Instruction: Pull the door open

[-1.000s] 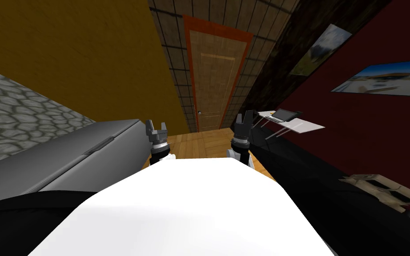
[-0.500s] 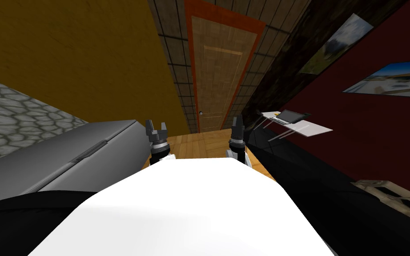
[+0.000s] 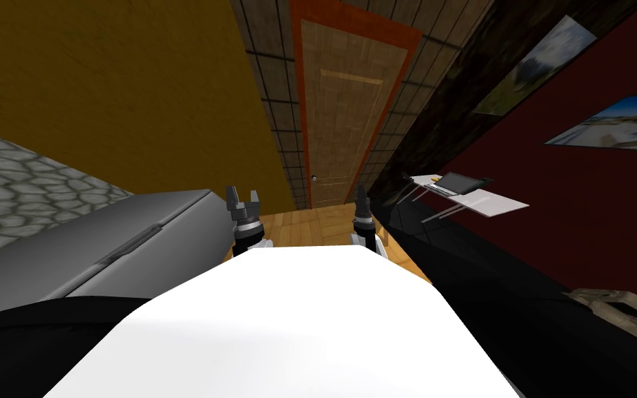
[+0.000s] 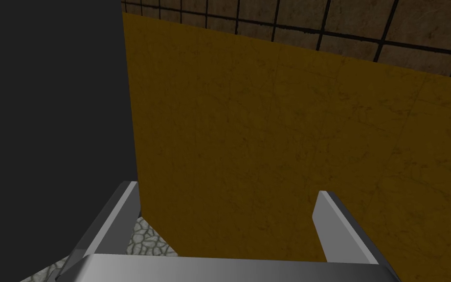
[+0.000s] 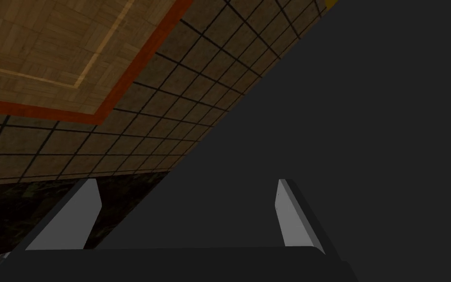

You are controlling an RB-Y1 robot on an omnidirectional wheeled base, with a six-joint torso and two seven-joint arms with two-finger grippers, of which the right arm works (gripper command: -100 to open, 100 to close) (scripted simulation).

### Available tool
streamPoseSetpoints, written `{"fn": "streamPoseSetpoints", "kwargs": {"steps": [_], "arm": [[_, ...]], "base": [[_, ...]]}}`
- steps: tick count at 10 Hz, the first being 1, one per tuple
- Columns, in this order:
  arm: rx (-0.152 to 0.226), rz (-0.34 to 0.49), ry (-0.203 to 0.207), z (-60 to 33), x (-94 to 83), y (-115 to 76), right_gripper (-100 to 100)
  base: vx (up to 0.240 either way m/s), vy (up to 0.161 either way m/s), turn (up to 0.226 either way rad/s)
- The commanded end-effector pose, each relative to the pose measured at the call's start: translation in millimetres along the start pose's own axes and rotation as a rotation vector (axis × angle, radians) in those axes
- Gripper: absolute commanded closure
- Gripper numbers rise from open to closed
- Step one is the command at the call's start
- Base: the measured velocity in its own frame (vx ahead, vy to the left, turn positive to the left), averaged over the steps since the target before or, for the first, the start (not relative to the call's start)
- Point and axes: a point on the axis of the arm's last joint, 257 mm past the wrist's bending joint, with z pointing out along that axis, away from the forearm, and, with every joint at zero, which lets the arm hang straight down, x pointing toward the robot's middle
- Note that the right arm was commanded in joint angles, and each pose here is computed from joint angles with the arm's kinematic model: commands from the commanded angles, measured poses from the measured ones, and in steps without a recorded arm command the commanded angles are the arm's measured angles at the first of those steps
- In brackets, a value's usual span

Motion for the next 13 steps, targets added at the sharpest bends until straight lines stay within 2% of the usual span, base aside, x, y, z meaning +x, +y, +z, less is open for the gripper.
{"fn": "streamPoseSetpoints", "kwargs": {"steps": [1, 3, 13], "arm": [[0.015, -0.032, 0.019, -3.9, 5.8, -10.7, -100], [0.039, -0.084, 0.052, -11.9, 17.4, -27.0, -100], [0.121, -0.268, 0.179, -48.0, 56.9, -84.7, -100]], "base": [[0.117, 0.048, 0.006], [0.102, 0.05, 0.008], [0.109, 0.056, 0.003]]}}
